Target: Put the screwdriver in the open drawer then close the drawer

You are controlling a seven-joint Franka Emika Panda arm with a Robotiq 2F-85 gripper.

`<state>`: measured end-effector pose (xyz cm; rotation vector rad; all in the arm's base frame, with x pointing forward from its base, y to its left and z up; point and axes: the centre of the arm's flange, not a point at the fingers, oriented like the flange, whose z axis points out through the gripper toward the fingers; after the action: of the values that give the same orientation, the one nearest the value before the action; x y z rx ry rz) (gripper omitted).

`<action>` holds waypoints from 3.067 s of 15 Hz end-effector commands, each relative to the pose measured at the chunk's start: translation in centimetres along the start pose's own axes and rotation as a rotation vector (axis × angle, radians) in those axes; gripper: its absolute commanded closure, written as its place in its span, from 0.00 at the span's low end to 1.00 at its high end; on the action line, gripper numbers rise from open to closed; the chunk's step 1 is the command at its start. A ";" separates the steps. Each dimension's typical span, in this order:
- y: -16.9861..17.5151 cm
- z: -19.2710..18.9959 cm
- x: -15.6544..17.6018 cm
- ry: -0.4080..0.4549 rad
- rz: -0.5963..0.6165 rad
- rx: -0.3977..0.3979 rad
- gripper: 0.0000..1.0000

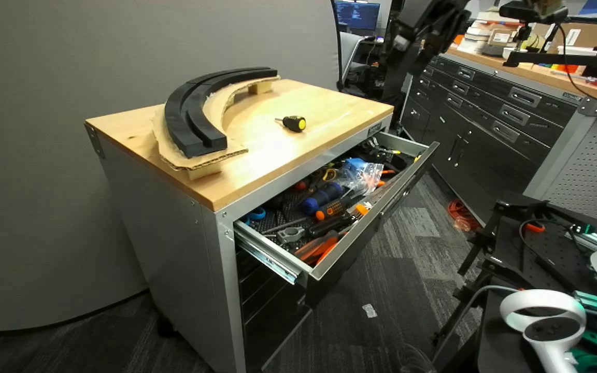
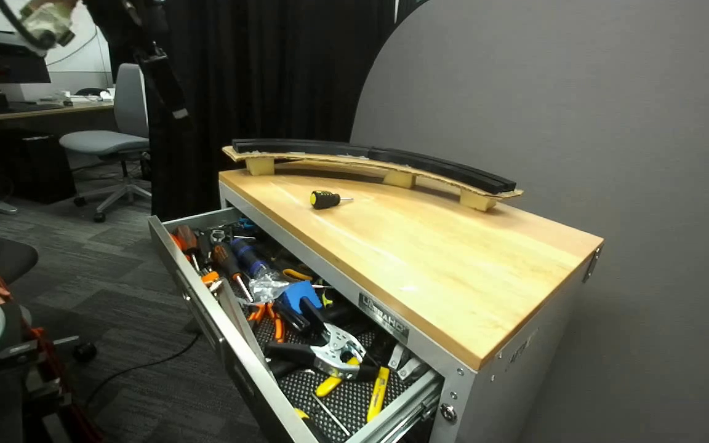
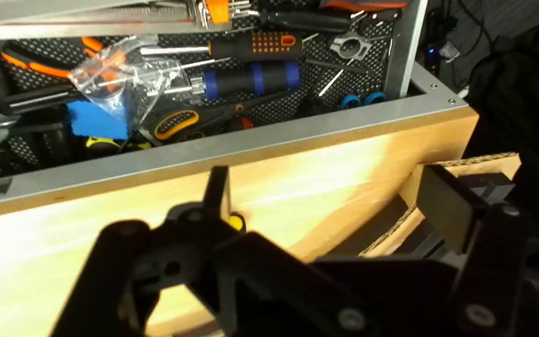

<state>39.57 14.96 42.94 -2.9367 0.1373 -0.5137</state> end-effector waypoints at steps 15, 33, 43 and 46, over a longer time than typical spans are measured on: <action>-2.7 16.5 20.0 0.041 -0.004 -0.254 0.00; -0.4 17.9 20.9 -0.062 0.065 -0.308 0.00; -0.4 18.9 19.5 -0.052 0.054 -0.318 0.00; -0.3 19.5 19.0 -0.053 0.053 -0.314 0.00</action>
<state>64.14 15.35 31.54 -3.2453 0.3165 -0.4091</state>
